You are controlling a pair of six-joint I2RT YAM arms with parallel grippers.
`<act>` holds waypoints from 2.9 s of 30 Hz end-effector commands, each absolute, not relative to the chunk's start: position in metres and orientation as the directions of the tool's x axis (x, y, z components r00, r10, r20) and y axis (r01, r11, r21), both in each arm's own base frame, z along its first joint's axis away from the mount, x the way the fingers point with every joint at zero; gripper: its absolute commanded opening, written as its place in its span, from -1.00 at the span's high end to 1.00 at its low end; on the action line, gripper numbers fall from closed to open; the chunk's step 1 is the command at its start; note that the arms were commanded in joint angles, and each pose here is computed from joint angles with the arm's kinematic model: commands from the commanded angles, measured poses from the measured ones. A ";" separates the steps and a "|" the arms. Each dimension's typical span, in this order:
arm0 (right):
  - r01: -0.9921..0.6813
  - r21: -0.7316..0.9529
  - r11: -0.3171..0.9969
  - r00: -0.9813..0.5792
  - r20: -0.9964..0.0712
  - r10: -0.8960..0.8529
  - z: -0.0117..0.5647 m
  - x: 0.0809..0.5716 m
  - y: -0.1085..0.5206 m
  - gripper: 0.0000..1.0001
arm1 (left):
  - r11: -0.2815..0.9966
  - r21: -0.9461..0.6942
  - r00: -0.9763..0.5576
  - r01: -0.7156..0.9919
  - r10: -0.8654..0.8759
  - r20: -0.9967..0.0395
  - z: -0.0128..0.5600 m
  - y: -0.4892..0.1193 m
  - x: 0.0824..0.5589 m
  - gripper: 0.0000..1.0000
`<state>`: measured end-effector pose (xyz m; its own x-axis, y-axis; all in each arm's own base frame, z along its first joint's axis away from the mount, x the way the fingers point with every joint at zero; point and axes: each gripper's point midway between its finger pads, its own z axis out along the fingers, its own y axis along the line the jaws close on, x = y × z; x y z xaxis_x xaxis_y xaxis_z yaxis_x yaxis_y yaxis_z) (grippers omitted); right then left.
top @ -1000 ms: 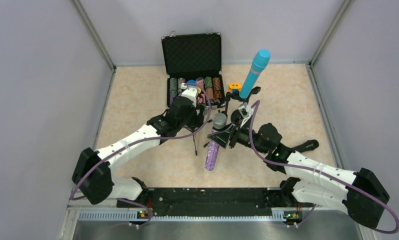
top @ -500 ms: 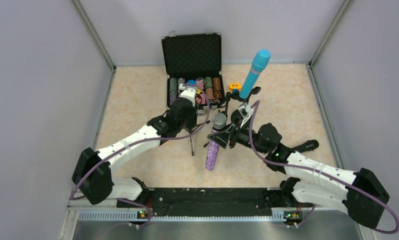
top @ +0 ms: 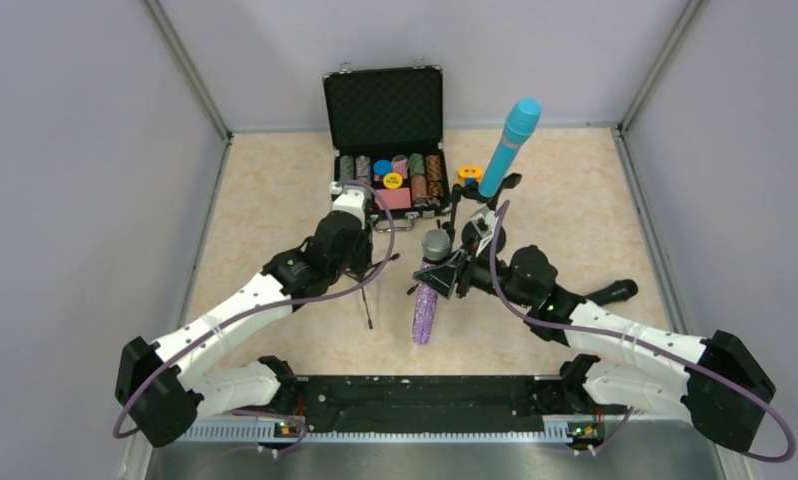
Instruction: Attach the microphones to the stand
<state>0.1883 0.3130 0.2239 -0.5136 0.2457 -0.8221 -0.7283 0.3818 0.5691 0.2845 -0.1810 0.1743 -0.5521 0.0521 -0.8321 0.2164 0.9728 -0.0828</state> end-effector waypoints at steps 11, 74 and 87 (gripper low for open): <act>-0.803 0.498 0.328 -0.384 -0.853 0.354 0.298 0.191 0.313 1.00 | 0.959 -0.175 -0.503 0.223 -0.041 -0.864 0.199 -0.181 0.258 1.00; -0.841 0.381 0.384 -0.264 -0.909 0.324 0.324 0.203 0.315 1.00 | 0.822 -0.406 -0.432 0.400 -0.221 -0.874 0.308 -0.208 0.284 -0.97; -0.895 0.274 0.351 -0.141 -0.922 0.361 0.388 0.224 0.344 1.00 | 0.830 -0.526 -0.467 0.185 -0.396 -0.790 0.271 -0.133 0.282 -0.97</act>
